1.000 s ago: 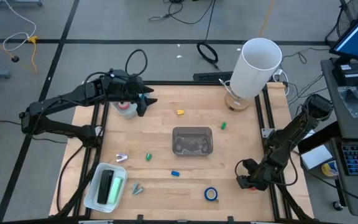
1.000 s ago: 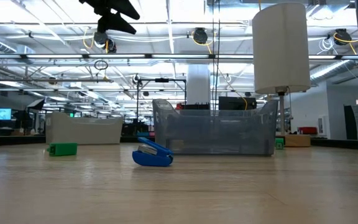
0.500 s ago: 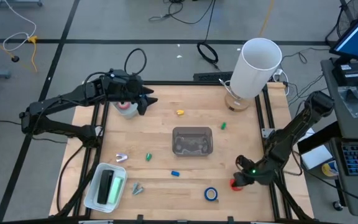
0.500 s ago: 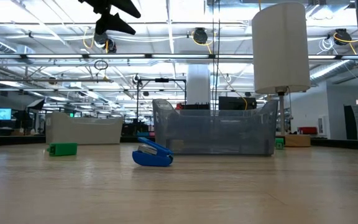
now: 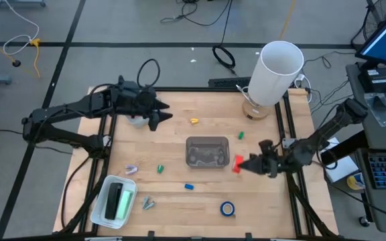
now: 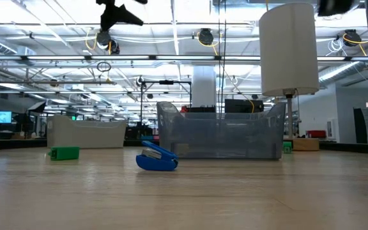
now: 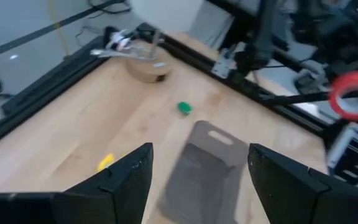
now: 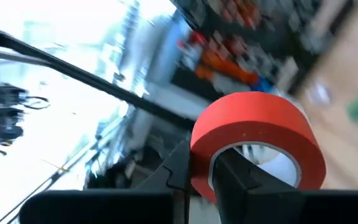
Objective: Pick and place Stapler, Stapler remover, tape
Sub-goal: Put the orange tape into the grey bin
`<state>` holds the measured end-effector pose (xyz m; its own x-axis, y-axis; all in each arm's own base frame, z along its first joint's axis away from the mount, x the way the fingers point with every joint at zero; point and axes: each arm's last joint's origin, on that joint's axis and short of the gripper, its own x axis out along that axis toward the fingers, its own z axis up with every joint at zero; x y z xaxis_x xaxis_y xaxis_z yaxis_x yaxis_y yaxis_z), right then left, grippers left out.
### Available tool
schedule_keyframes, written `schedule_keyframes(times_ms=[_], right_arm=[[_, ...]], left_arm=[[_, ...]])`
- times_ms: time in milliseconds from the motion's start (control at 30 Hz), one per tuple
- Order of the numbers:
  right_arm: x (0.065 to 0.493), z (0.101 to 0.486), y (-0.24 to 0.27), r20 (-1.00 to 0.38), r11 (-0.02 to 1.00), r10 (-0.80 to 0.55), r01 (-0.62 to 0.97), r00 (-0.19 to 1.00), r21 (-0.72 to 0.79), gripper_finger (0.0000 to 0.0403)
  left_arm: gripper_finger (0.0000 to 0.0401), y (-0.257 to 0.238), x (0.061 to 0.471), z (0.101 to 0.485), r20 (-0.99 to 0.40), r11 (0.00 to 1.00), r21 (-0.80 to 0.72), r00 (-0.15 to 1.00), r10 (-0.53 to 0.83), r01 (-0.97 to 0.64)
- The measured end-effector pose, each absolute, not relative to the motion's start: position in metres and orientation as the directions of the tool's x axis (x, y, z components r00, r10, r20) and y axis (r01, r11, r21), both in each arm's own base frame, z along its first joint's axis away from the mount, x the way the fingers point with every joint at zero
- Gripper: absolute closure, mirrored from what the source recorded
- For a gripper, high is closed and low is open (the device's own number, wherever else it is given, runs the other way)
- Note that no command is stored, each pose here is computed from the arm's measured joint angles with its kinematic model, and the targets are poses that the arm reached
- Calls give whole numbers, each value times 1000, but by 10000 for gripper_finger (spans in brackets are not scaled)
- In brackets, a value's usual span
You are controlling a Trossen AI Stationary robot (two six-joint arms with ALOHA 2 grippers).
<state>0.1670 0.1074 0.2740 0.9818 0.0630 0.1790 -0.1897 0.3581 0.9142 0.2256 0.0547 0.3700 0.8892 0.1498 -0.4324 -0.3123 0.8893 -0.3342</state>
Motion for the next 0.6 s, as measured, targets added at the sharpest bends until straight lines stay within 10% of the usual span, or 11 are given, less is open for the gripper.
schedule_keyframes(times_ms=[300,600], right_arm=[[178,285,82,281,642,-80,-166,956,748,371],[197,279,64,287,716,30,-221,957,662,372]], left_arm=[[144,21,244,384,-265,942,-314,964,33,-119],[144,-3,289,366,-211,960,-277,977,-31,-29]])
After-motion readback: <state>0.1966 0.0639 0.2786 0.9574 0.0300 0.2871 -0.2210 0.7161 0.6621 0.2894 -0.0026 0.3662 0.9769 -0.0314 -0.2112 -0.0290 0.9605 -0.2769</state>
